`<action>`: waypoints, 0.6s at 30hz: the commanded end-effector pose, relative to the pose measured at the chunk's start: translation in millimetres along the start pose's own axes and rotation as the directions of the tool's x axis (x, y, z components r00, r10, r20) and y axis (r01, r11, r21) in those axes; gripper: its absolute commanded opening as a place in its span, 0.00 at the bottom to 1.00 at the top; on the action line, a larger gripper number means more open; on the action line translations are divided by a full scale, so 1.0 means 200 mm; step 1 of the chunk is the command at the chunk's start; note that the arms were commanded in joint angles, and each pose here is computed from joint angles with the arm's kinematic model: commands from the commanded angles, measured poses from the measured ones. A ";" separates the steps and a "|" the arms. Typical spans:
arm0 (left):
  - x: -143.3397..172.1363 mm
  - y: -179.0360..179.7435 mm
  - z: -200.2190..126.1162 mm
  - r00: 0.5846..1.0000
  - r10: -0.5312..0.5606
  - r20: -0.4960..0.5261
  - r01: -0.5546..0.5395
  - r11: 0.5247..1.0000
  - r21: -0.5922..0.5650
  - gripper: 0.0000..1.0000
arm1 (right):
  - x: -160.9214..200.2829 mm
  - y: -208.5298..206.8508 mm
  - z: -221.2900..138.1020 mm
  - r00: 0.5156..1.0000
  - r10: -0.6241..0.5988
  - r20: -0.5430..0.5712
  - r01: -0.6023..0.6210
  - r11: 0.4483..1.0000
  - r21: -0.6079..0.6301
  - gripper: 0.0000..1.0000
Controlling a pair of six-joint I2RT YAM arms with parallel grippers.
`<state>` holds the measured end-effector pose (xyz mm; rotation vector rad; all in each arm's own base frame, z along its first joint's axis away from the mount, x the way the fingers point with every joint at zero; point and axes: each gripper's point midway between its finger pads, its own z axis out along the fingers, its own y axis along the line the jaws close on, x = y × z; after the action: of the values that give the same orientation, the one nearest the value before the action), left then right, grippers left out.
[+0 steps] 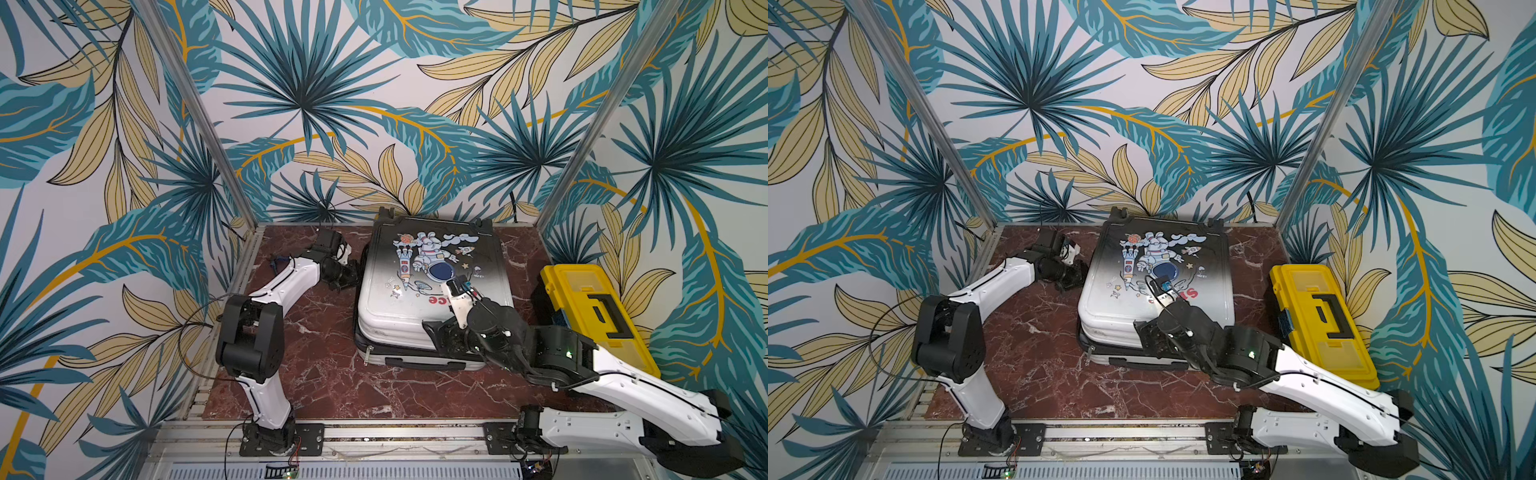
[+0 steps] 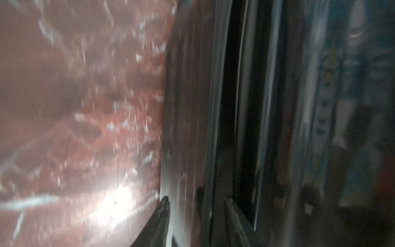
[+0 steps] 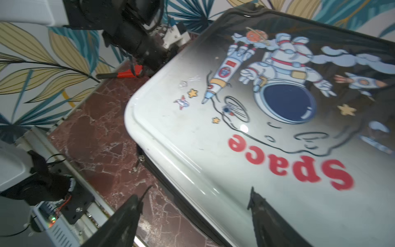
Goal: Close the suitcase zippers
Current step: Adjust the suitcase at the center of the board.
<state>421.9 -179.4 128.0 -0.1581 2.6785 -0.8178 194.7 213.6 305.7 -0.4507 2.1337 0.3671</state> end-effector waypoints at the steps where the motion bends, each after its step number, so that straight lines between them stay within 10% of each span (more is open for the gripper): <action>1: -0.13 -0.08 0.02 0.997 0.065 0.042 -0.066 0.997 0.029 0.43 | 0.17 -0.24 -0.05 0.996 0.042 -0.082 -0.027 0.983 0.179 0.86; 18: -0.22 0.09 0.12 0.996 0.089 0.006 -0.088 0.991 -0.102 0.00 | 0.29 -0.39 -0.13 0.879 0.476 0.014 -0.462 0.846 0.268 0.96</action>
<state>473.0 -173.8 117.2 -0.0448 2.6758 -0.6376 183.6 126.3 274.8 0.1015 2.2734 0.2942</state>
